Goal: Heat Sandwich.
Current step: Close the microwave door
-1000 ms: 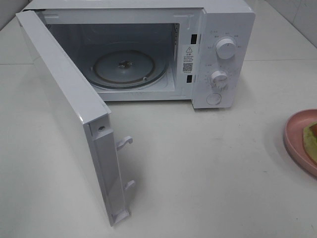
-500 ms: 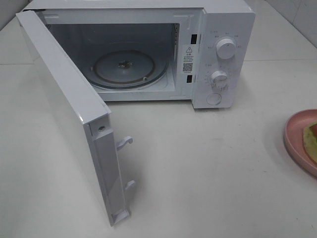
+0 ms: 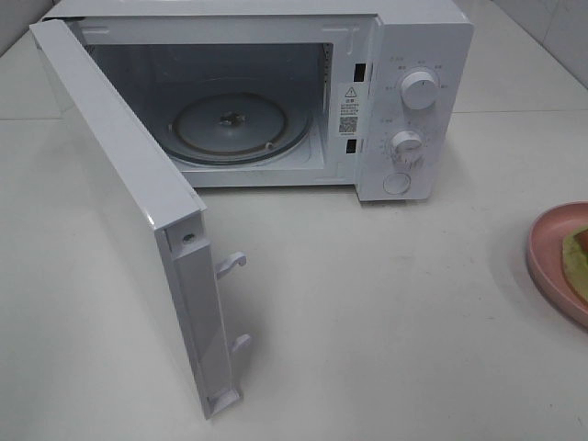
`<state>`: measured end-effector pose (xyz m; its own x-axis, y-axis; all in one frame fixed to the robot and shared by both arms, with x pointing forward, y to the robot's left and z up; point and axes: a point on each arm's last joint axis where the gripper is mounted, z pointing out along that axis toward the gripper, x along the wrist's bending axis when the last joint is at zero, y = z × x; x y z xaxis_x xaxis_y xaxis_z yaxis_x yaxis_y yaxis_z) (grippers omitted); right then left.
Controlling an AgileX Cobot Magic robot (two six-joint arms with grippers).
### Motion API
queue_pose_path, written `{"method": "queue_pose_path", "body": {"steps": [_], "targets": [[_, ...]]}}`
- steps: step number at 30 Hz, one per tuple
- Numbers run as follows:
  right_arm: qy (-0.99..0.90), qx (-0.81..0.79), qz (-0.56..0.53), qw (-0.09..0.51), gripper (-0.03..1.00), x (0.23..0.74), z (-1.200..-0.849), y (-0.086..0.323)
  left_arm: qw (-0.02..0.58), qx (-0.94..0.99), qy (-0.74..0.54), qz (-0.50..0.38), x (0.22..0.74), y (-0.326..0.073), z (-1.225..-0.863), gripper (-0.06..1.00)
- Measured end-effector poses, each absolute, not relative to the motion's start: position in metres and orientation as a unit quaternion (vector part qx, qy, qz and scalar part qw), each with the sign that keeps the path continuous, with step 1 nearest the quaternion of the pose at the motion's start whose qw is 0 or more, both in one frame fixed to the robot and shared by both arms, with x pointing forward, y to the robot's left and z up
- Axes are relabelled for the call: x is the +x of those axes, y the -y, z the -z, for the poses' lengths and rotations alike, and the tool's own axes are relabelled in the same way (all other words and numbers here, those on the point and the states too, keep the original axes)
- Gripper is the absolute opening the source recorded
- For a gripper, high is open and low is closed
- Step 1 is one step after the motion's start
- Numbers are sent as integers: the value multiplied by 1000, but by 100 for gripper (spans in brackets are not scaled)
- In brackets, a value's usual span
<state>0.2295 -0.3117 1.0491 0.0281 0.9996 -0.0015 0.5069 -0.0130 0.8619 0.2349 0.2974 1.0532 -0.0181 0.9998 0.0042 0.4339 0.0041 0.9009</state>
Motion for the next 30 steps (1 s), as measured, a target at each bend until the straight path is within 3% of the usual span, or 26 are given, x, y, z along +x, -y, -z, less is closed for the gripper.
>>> {"method": "queue_pose_path", "body": {"steps": [30], "targets": [[-605,622,-345,358,76,230,-1049,312,372,594,-603,-381,235,-297,-1053,99]]}}
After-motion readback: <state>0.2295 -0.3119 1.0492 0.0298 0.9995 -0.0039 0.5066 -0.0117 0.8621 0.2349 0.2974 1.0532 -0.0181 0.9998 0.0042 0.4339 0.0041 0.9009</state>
